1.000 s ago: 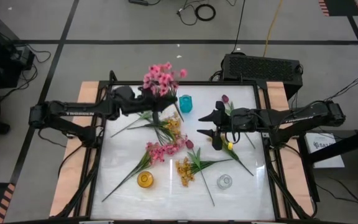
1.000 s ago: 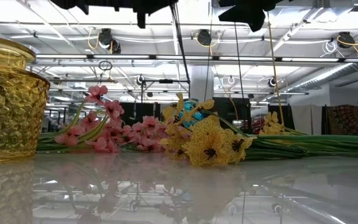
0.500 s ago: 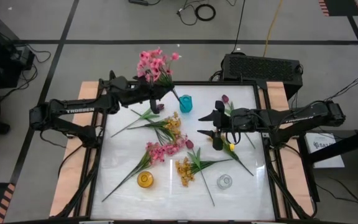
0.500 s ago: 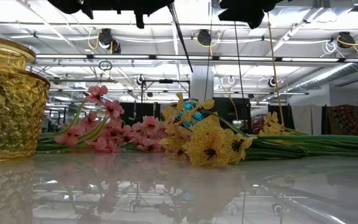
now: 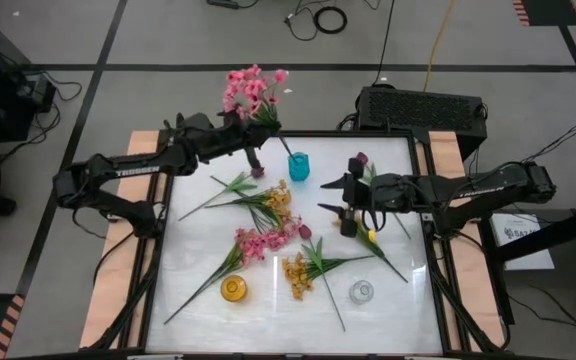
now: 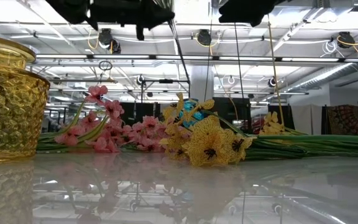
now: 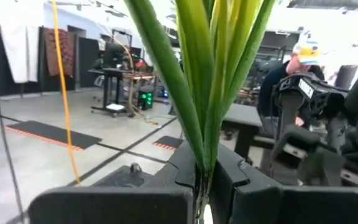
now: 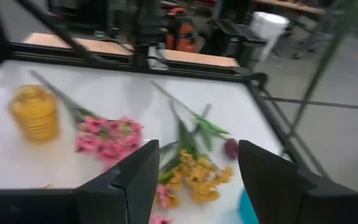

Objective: Sort flowers into vase by color
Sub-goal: Put the top pink flowers into the blue vase

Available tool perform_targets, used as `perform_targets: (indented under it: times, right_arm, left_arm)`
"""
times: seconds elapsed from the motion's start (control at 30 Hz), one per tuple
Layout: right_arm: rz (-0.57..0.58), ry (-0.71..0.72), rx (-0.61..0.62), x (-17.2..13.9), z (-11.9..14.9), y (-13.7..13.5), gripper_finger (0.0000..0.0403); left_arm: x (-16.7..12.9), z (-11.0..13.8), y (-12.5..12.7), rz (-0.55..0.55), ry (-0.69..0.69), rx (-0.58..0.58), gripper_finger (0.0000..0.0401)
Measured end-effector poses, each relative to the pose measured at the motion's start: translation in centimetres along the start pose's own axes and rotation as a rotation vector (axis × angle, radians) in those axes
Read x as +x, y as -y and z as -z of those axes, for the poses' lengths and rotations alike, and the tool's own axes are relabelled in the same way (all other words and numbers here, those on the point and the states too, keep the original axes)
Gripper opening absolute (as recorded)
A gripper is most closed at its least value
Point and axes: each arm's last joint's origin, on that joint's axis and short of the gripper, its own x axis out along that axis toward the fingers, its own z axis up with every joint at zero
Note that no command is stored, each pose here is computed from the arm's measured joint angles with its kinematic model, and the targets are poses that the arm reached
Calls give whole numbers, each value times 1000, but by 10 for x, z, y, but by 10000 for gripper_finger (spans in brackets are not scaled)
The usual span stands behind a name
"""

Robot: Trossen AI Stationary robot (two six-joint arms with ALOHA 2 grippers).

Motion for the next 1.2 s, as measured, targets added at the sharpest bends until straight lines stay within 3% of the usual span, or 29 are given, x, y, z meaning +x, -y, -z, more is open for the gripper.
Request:
perform_targets:
  times: [0.17, 0.47, 0.63, 1.07, 1.2]
  right_arm:
    - [80, -8, -24, 0, 0, 2, 210]
    - [76, -48, -49, 0, 4, 2, 210]
    - [76, -52, -42, 0, 5, 2, 210]
    - [77, -52, -14, 0, 5, 2, 210]
    - [77, -53, -32, 0, 5, 2, 210]
  left_arm:
    - [10, 11, -8, -2, 17, -1, 18]
    - [27, 10, -14, -11, -11, 53, 18]
    - [27, 19, -18, -26, -86, 57, 18]
    - [25, 20, -30, -64, -107, 56, 18]
    - [30, 30, -28, -54, -134, 49, 18]
